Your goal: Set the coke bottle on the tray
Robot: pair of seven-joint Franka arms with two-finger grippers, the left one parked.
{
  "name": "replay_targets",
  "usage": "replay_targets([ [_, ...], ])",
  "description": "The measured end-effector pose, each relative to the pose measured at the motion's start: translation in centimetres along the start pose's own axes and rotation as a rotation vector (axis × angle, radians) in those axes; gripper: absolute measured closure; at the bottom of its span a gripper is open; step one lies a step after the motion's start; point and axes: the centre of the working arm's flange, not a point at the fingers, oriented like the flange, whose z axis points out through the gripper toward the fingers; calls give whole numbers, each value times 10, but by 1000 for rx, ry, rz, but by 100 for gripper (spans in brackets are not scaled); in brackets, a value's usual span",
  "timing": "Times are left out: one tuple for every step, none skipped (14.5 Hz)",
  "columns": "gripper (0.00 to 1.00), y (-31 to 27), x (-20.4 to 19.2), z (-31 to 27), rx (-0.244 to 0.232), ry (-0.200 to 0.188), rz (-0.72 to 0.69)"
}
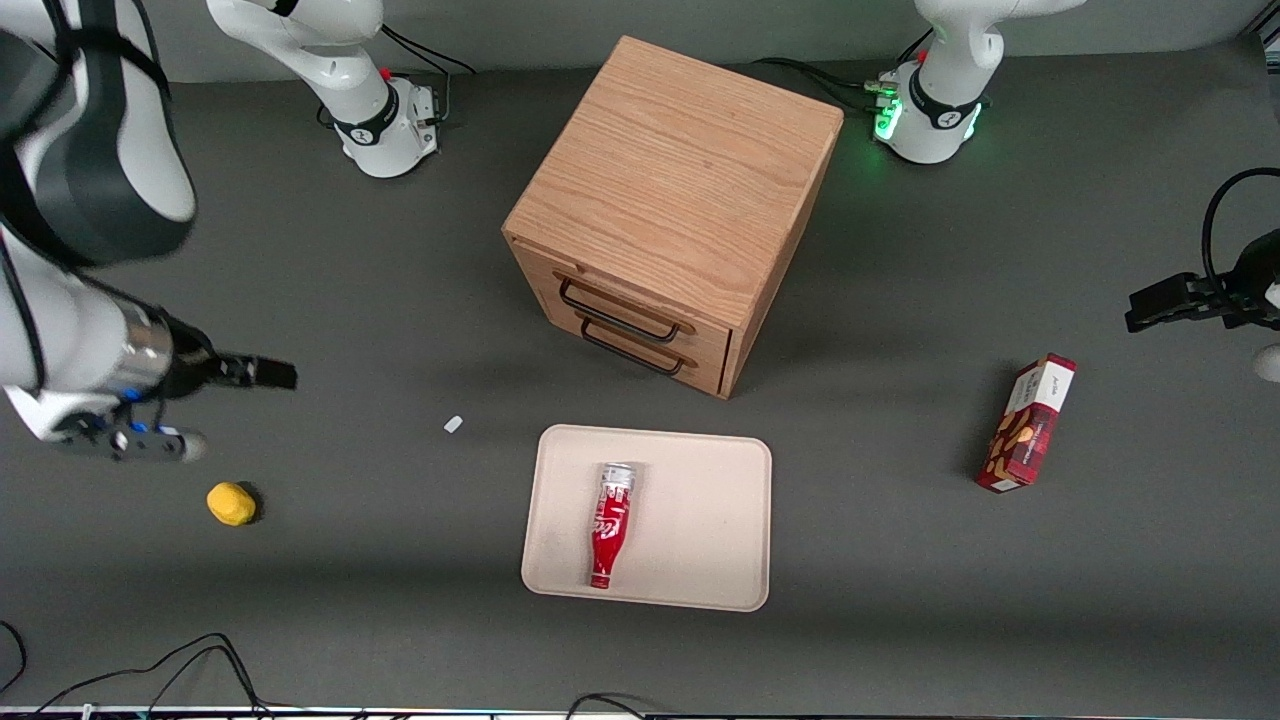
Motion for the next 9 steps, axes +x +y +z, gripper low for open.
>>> replay_targets([
  [0,4,-16,-15,-2,11,0],
  [0,6,-30,-28,2,27,3],
  [0,9,-41,-38,5,42,5],
  [0,11,-50,-44,5,52,5],
  [0,15,-55,-48,6,58,4],
  [0,18,-58,-50,7,62,4],
  [0,20,-58,-51,8,66,5],
  [0,20,-57,-52,9,71,4],
  [0,20,-57,-53,10,76,1],
])
